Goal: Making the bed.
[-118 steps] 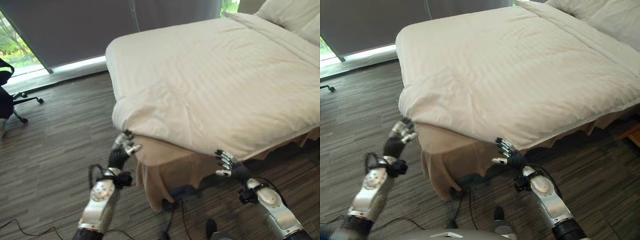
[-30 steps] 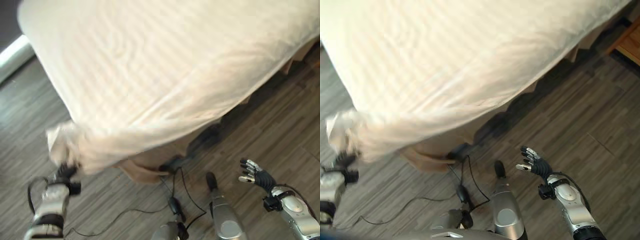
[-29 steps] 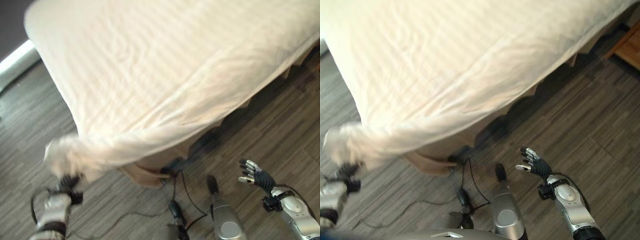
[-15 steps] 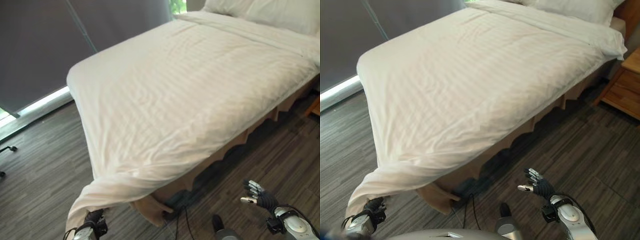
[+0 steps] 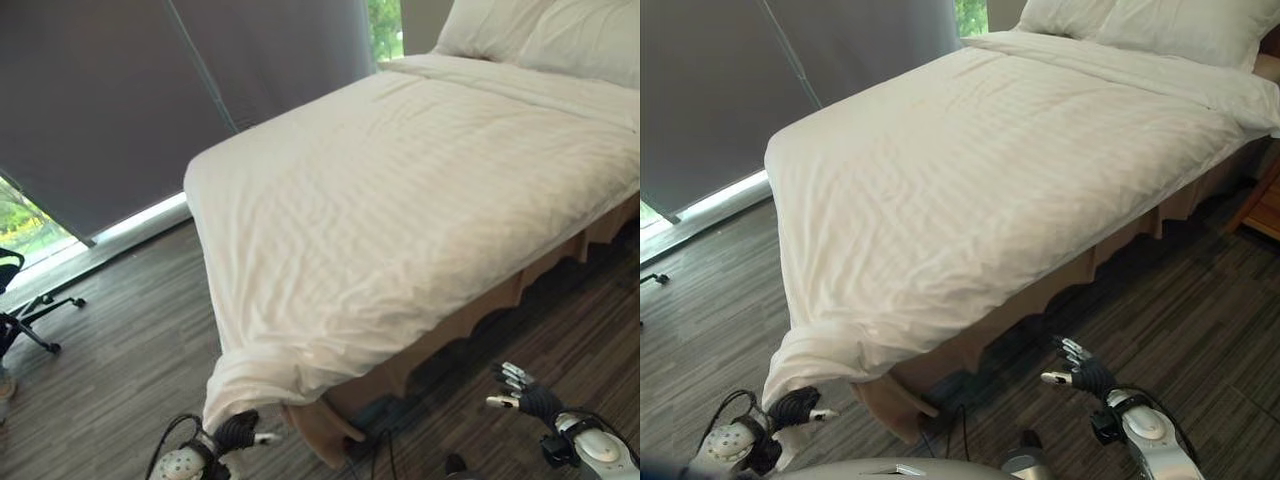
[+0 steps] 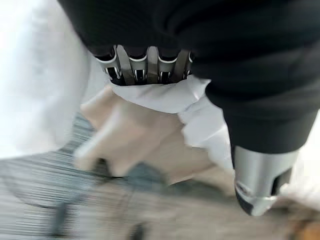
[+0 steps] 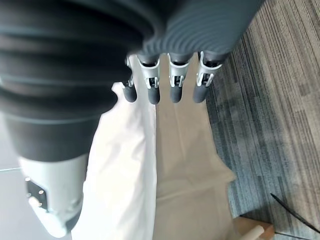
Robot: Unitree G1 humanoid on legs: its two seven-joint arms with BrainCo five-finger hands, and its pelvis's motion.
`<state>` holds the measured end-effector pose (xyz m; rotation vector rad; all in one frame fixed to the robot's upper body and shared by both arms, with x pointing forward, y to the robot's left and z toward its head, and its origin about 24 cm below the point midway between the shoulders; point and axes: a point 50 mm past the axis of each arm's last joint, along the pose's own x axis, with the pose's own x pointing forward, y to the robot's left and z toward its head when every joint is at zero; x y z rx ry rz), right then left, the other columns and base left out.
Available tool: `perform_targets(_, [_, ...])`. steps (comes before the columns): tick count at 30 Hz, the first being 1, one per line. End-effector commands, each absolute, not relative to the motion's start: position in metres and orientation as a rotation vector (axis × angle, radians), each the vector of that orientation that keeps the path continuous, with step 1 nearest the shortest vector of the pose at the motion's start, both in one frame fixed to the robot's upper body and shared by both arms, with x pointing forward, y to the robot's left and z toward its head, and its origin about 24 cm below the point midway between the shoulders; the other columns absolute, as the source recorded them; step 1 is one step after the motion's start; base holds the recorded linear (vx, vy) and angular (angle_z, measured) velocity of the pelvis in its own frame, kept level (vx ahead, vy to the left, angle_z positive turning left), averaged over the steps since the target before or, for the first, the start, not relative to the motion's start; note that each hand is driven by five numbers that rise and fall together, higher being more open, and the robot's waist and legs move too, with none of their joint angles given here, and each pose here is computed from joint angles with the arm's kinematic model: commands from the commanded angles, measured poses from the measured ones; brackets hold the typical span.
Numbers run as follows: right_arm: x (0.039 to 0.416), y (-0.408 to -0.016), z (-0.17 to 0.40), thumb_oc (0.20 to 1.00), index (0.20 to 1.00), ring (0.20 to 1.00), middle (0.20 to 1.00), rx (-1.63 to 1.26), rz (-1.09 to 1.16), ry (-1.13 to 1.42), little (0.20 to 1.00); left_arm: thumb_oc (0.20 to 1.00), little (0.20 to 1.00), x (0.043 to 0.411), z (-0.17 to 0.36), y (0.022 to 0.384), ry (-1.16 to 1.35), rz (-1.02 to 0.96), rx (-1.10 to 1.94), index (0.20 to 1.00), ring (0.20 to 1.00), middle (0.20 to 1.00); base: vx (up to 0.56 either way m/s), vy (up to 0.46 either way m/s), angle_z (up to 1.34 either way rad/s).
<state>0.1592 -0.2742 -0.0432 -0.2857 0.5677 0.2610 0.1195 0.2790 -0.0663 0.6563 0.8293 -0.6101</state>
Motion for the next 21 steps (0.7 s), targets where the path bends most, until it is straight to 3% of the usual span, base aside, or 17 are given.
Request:
perform_targets(1, [0.17,-0.25,-0.047,1.0,1.0,1.0,1.0,-0.257,0.371,0.541,1.0,1.0,1.0,-0.016,-0.099,0.265,1.313,-1.088,0.571,1.0,1.0,1.0,0.03,-0.01,-0.03])
perform_targets(5, [0.17,-0.242,-0.046,1.0,1.0,1.0,1.0,-0.233,0.416,0.529,1.0,1.0,1.0,-0.056,-0.12,0.229,1.368,-1.237,0.547,1.0,1.0,1.0,0.01,0.005,-0.04])
perform_targets(9, [0.169,-0.243,-0.045,1.0,1.0,1.0,1.0,-0.244,0.427,0.539,1.0,1.0,1.0,-0.069,-0.128,0.208,1.374,-1.3,0.5,1.0,1.0,1.0,0.01,0.009,-0.12])
perform_targets(21, [0.169,-0.245,-0.046,1.0,1.0,1.0,1.0,-0.245,0.425,0.548,1.0,1.0,1.0,-0.064,-0.129,0.209,1.362,-1.297,0.548,1.0,1.0,1.0,0.0,0.001,-0.02])
